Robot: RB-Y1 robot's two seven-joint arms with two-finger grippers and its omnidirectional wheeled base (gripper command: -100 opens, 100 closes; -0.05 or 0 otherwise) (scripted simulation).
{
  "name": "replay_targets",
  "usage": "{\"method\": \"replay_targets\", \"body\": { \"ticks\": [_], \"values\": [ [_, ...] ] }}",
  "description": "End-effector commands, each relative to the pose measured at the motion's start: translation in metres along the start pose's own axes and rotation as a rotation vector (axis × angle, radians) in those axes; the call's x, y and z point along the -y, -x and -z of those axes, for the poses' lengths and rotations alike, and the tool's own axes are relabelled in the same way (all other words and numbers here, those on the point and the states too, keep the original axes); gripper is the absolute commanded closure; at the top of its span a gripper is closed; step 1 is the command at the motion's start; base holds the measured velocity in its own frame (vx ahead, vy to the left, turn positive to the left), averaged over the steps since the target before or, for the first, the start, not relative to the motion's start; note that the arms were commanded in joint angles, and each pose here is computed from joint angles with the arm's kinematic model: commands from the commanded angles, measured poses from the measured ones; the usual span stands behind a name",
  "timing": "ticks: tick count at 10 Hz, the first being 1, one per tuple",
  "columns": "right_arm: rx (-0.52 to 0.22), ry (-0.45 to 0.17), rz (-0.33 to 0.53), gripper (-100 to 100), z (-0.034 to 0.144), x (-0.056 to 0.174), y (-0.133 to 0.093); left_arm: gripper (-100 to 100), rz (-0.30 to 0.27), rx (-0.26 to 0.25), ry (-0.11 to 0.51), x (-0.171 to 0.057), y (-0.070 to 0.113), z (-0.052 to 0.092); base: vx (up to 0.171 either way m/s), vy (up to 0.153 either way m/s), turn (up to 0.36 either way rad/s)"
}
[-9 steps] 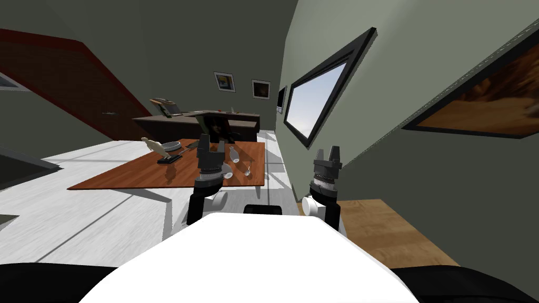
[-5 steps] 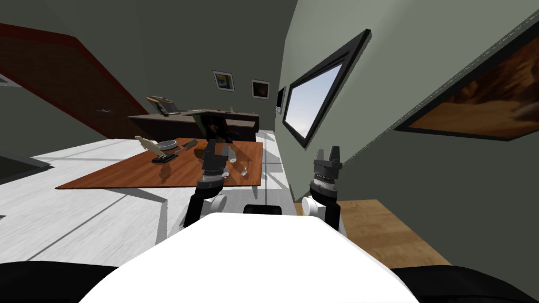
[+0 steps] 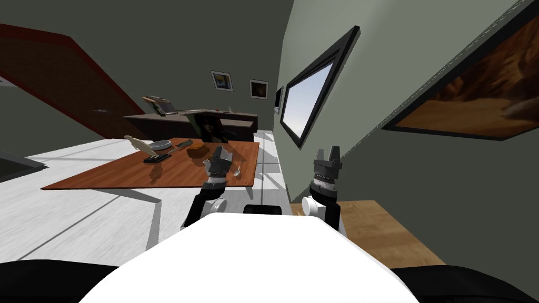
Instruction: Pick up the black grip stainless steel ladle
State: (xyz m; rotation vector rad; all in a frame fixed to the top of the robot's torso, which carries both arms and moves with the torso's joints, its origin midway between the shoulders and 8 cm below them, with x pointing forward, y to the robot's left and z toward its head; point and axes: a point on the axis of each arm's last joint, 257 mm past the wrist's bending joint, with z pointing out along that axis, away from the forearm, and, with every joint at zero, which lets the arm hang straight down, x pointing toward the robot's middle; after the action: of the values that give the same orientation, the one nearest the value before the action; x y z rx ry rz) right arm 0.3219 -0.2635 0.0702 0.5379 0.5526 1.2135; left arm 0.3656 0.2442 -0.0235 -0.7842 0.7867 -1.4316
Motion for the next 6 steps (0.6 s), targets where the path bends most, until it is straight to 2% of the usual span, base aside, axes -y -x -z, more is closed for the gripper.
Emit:
{"method": "replay_targets", "body": {
  "ticks": [1, 2, 3, 4, 5, 6],
  "values": [
    [0.0, 0.0, 0.0, 0, 0.0, 0.0, 0.0, -100, 0.051, 0.01, 0.06, -0.019, 0.003, 0.008, 0.051, -0.116, -0.006],
    [0.0, 0.0, 0.0, 0, 0.0, 0.0, 0.0, -100, 0.08, 0.014, 0.114, -0.035, 0.004, 0.015, 0.046, -0.152, -0.006],
    [0.0, 0.0, 0.0, 0, 0.0, 0.0, 0.0, -100, 0.095, 0.02, 0.114, -0.036, 0.006, 0.015, 0.032, -0.133, 0.006],
    [0.0, 0.0, 0.0, 0, 0.0, 0.0, 0.0, -100, 0.127, 0.028, 0.172, -0.053, 0.009, 0.025, 0.031, -0.131, -0.002],
    [0.0, 0.0, 0.0, 0, 0.0, 0.0, 0.0, -100, 0.137, 0.033, 0.172, -0.053, 0.009, 0.025, 0.019, -0.094, 0.006],
    [0.0, 0.0, 0.0, 0, 0.0, 0.0, 0.0, -100, 0.171, 0.043, 0.231, -0.071, 0.013, 0.035, 0.031, -0.105, -0.008]
  ]
}}
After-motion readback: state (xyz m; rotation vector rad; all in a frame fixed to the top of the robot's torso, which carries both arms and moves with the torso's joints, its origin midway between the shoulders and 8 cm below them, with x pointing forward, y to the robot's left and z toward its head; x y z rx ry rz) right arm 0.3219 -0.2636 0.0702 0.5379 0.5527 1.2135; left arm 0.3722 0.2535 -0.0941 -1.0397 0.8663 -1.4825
